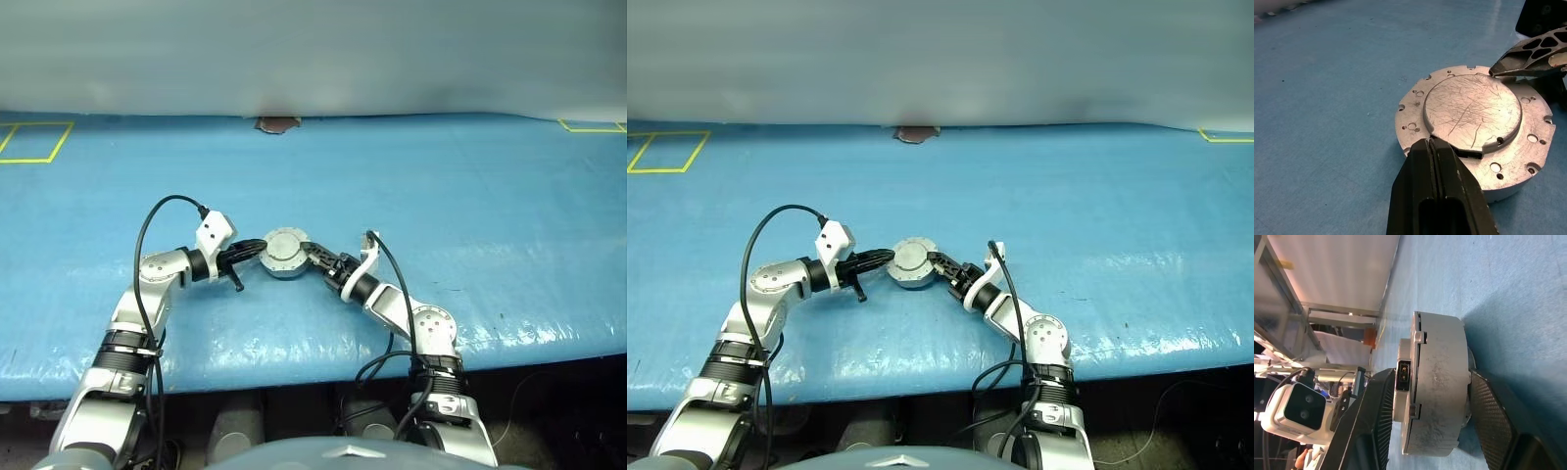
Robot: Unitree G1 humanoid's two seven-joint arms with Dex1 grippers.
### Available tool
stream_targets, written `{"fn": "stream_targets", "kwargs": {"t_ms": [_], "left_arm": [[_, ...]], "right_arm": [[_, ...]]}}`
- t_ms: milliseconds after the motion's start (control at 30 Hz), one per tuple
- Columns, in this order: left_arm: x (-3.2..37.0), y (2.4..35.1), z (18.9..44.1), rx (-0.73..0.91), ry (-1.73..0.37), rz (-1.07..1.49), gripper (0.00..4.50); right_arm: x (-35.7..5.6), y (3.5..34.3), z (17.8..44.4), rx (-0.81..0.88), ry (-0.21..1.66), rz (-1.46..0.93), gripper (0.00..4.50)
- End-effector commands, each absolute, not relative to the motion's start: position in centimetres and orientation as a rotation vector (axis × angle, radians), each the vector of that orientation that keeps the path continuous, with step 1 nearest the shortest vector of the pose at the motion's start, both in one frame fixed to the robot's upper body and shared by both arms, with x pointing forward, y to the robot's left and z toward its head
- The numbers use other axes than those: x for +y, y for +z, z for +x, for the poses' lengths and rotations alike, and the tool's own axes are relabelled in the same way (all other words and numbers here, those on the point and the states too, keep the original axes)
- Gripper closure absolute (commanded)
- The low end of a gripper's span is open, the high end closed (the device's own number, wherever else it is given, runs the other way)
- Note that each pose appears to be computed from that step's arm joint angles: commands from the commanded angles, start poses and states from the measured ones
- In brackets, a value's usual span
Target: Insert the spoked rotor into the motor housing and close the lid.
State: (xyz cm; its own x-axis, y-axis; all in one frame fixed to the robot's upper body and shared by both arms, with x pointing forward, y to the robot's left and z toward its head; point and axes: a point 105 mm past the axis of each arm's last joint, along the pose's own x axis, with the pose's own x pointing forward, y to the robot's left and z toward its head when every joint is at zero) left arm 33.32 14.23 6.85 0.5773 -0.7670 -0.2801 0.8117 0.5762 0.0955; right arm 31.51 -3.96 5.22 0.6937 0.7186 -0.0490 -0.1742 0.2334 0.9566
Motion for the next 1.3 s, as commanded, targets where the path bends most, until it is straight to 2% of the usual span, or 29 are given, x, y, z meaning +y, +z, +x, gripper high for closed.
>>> {"fn": "stream_targets", "kwargs": {"t_ms": [33, 100, 233, 533, 700, 900, 1033, 1200, 1300], "left_arm": [[14.2, 5.9, 33.1, 0.256, -0.94, 0.236, 4.5], [14.2, 5.9, 33.1, 0.255, -0.94, 0.237, 4.5], [14.2, 5.9, 33.1, 0.255, -0.939, 0.237, 4.5], [14.7, 6.7, 33.8, 0.218, -0.884, 0.202, 4.5], [15.7, 11.9, 35.8, -0.016, -0.736, -0.172, 4.5], [16.6, 12.4, 35.2, 0.003, -0.755, -0.432, 4.5], [16.6, 11.7, 34.7, 0.037, -0.757, -0.613, 3.6], [15.3, 10.8, 33.6, 0.085, -0.791, -0.791, 1.93], [14.5, 10.6, 32.9, 0.106, -0.825, -0.853, 0.87]], "right_arm": [[-2.4, 6.2, 31.1, 0.524, 0.694, 1.257, 2.11], [-2.3, 5.7, 31.1, 0.543, 0.678, 1.24, 2.29], [-2.3, 4.6, 31.0, 0.587, 0.649, 1.182, 3.25], [-2.3, 5.7, 31.1, 0.544, 0.679, 1.257, 3.27], [-3.8, 8.4, 32.0, 0.395, 0.673, 1.424, 3.27], [-4.8, 11.2, 32.9, 0.284, 0.676, 1.462, 3.27], [-5.1, 13.8, 33.3, 0.211, 0.696, 1.458, 3.27], [-4.8, 16.9, 33.1, 0.143, 0.772, 1.422, 3.27], [-4.6, 17.7, 33.0, 0.132, 0.793, 1.393, 3.27]]}}
